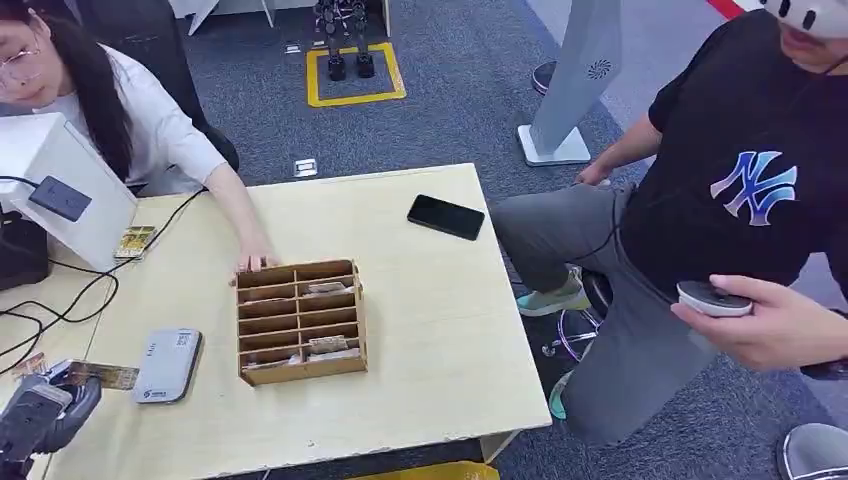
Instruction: Pass the card to the sensor for recognition and then transmit it.
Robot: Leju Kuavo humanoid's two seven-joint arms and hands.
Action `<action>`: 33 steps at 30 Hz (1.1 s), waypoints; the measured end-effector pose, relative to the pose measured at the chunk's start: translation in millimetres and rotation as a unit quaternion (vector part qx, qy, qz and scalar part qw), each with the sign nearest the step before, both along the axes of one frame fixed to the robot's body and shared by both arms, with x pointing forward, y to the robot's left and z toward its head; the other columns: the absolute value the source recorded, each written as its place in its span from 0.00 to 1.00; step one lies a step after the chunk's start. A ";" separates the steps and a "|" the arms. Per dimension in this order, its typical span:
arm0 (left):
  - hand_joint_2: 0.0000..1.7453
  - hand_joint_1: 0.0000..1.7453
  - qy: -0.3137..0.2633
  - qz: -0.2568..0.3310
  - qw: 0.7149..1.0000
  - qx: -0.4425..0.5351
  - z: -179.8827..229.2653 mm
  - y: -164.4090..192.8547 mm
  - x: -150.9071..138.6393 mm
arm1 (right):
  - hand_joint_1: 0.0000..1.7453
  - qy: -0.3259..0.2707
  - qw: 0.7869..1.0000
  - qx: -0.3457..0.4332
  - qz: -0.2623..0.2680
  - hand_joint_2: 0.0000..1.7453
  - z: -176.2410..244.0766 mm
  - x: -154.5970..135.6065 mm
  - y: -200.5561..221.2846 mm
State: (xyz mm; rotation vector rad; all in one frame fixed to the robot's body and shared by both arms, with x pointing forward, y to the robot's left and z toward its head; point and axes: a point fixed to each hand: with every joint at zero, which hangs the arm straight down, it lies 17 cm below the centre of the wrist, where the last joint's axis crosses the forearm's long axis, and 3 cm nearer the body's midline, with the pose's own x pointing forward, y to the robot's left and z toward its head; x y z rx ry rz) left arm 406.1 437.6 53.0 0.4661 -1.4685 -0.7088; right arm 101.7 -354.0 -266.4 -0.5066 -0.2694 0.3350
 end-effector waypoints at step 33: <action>1.00 1.00 -0.037 0.096 0.994 -0.044 11.9 -15.0 67.8 | 0.00 -0.001 1.000 0.001 0.020 1.00 0.4 5.8 2.9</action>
